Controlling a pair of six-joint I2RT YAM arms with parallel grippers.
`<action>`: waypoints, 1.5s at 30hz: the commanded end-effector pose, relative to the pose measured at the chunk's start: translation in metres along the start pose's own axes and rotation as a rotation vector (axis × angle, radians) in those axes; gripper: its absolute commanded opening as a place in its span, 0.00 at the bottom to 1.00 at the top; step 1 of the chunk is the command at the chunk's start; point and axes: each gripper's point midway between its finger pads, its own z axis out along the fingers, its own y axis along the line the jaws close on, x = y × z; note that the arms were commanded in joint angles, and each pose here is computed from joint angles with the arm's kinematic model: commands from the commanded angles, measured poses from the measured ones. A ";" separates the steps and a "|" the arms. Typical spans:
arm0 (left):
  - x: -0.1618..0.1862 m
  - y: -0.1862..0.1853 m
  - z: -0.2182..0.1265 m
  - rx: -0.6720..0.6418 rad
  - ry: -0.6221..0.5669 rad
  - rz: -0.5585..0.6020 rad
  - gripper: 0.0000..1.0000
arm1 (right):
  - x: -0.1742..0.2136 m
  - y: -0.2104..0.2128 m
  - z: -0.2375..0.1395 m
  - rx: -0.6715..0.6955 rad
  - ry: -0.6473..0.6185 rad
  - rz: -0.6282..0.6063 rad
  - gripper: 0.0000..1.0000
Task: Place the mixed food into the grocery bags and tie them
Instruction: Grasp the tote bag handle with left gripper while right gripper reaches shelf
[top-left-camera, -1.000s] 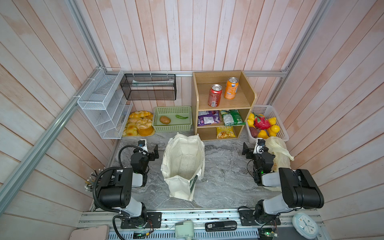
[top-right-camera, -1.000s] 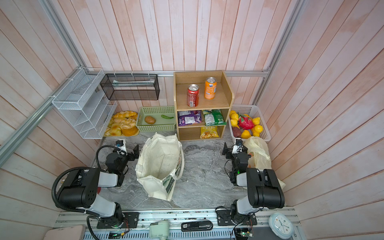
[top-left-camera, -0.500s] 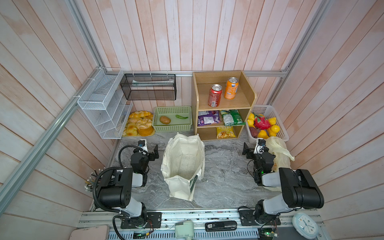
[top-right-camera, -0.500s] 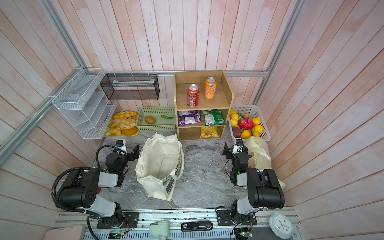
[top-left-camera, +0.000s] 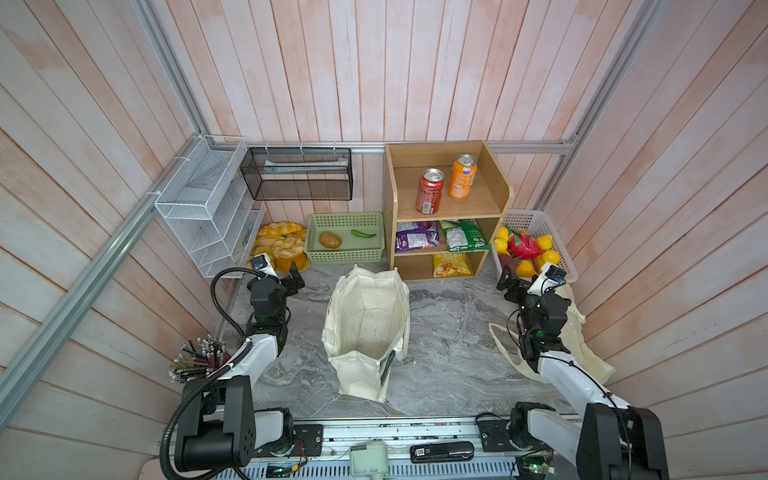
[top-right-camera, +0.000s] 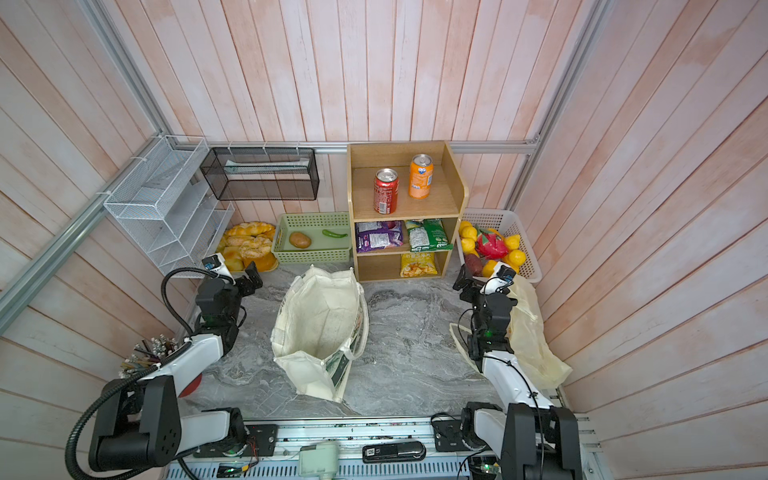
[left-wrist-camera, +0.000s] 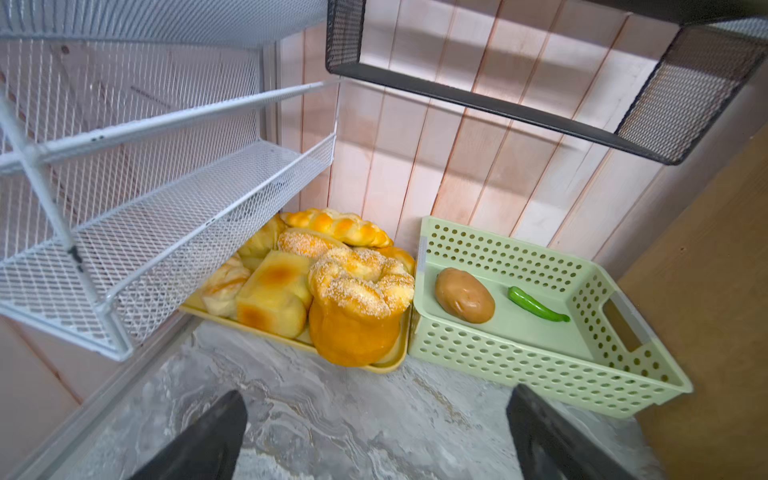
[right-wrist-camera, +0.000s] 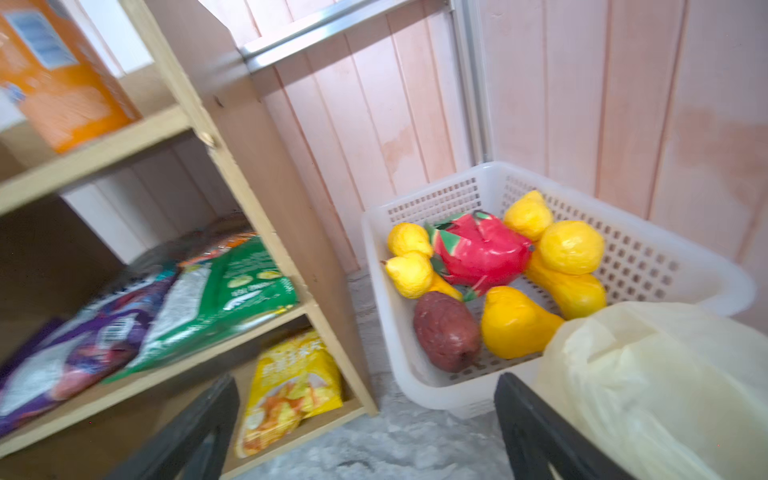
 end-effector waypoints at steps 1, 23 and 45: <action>-0.004 -0.010 -0.008 0.012 0.146 -0.108 1.00 | 0.014 0.042 -0.010 -0.189 0.150 0.165 0.98; 0.018 -0.125 -0.127 0.457 0.616 0.017 0.99 | 0.111 0.284 -0.073 -0.482 0.843 -0.220 0.81; 0.034 -0.178 -0.098 0.516 0.627 0.043 0.07 | 0.116 0.315 -0.031 -0.560 0.826 -0.237 0.00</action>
